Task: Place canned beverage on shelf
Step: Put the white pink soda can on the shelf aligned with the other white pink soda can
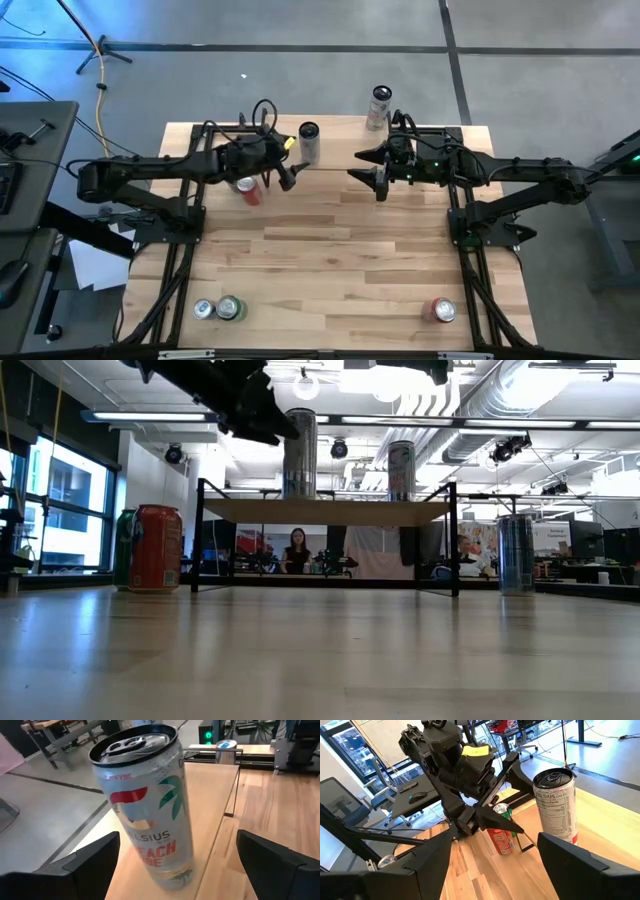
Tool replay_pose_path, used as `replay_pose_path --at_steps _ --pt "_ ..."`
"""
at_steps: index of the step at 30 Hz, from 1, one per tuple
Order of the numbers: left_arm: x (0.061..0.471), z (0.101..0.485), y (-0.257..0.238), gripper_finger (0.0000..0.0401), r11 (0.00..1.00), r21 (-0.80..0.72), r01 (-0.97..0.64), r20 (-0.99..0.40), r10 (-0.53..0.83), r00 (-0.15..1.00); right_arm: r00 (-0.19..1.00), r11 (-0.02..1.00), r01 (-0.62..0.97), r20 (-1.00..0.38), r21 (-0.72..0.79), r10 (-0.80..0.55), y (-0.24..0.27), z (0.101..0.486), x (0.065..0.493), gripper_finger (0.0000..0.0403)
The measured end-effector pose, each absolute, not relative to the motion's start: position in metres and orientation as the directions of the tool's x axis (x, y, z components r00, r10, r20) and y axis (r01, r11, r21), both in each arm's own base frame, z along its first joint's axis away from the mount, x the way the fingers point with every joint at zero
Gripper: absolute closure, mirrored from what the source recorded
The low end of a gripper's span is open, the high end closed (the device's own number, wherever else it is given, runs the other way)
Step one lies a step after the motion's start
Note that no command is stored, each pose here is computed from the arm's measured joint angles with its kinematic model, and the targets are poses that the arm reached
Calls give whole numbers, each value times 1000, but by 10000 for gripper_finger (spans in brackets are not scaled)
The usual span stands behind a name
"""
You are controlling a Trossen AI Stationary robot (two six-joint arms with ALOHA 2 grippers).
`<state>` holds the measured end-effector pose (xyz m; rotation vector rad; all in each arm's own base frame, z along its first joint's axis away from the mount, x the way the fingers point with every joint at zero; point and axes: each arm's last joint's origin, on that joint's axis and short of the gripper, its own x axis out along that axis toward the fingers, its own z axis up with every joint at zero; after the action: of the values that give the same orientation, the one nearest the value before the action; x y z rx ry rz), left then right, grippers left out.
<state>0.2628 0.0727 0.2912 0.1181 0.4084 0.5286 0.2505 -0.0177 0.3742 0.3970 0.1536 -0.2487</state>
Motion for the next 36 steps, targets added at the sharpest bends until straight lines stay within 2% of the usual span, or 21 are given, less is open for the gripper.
replay_pose_path --at_steps 5,14,18,22,28,36 --pt "262 287 72 44 859 160 -486 -383 508 772 958 895 268 -196 356 -209 -18 374 250 121" --pt "259 288 86 44 840 178 -513 -373 540 754 958 895 268 -196 356 -209 -18 374 250 121" --pt "253 288 104 44 898 132 -419 -384 436 814 958 895 268 -196 356 -209 -18 374 250 121" --pt "251 291 121 44 954 96 -285 -337 301 892 958 895 268 -196 356 -209 -18 374 250 121" --pt "257 279 149 44 989 15 -149 -281 148 948 957 895 269 -199 355 -209 -18 374 250 121" --pt "273 262 163 44 996 -39 -81 -222 70 973 951 877 285 -229 386 -208 -18 371 250 121"
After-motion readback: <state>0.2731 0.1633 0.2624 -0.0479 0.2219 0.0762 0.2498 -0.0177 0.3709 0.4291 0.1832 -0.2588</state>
